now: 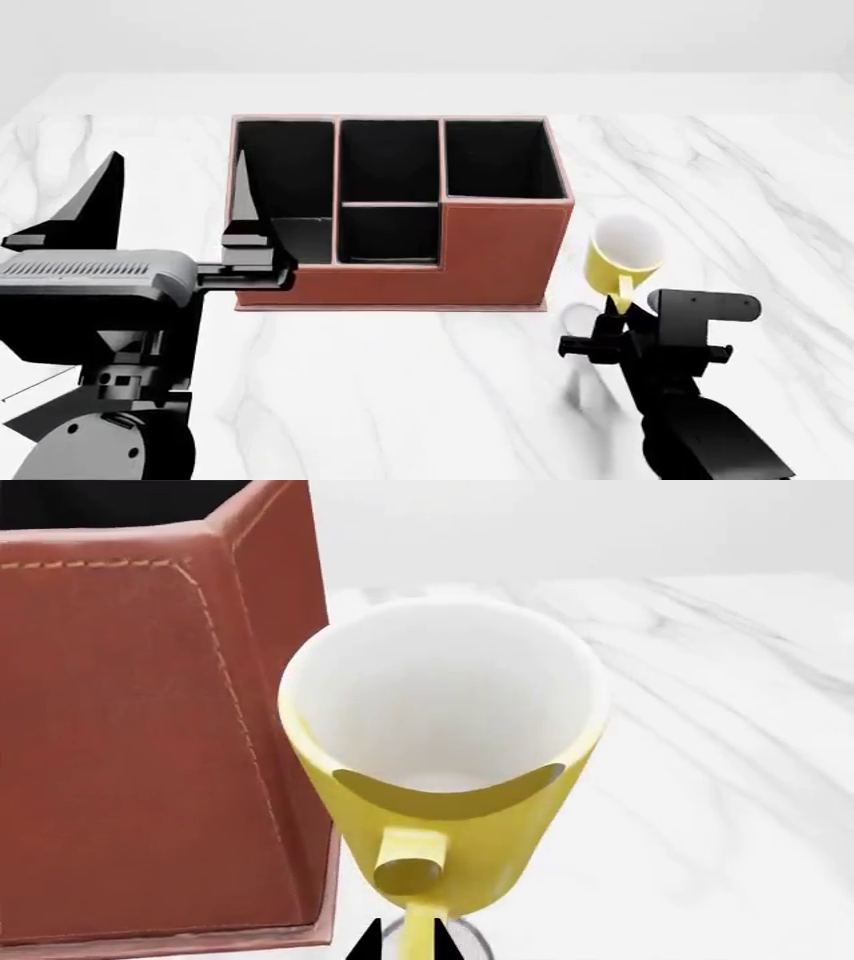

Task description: Pick up the yellow and white mug and place it to the right of the caddy.

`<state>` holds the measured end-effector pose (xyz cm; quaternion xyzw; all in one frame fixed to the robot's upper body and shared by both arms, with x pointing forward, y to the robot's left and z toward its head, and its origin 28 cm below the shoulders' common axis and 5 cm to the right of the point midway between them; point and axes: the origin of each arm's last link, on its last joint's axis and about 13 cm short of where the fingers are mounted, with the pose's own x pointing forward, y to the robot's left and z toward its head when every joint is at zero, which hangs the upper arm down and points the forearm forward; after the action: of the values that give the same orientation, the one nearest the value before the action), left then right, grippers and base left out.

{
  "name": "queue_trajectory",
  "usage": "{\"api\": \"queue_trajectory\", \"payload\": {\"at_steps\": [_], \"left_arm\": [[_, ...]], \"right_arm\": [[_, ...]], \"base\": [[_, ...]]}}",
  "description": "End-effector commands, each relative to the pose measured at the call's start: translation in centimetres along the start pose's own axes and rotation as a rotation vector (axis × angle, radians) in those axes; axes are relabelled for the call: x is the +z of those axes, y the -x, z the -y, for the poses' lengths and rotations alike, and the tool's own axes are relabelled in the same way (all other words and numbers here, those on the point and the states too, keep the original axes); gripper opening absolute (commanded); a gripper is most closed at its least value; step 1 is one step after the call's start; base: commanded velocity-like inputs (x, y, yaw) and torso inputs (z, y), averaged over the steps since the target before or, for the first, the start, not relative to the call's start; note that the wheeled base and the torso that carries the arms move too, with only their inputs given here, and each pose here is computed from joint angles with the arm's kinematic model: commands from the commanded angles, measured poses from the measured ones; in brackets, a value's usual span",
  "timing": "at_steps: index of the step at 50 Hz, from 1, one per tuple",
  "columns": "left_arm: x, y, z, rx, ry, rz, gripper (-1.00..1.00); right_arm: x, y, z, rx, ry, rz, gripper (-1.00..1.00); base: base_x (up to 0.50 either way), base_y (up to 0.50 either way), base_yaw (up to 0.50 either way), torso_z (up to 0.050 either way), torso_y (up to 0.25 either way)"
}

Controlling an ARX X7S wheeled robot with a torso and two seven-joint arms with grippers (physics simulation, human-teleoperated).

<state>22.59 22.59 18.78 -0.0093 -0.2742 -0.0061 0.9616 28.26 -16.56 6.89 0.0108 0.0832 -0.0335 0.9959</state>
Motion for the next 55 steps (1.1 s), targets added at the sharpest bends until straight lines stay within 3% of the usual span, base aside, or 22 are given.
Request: {"api": "queue_trajectory", "payload": {"at_steps": [1,27,55], "left_arm": [[-0.1,-0.1,0.0,0.001,-0.001,-0.002,1.0],[-0.1,0.0,0.0,0.0,-0.001,-0.002,1.0],[0.4,0.1,-0.2,0.002,0.012,0.009,1.0]], "right_arm": [[0.7,-2.7,-0.6,-0.001,0.019,-0.006,-1.0],[0.2,-5.7,-1.2,-0.009,0.041,-0.065,-1.0],[-2.5,-5.9,-1.7,-0.053,0.037,-0.113,-1.0]], "base": [[0.0,0.0,0.0,0.0,0.0],[0.0,0.0,0.0,0.0,0.001],[0.0,0.0,0.0,0.0,0.001]]}}
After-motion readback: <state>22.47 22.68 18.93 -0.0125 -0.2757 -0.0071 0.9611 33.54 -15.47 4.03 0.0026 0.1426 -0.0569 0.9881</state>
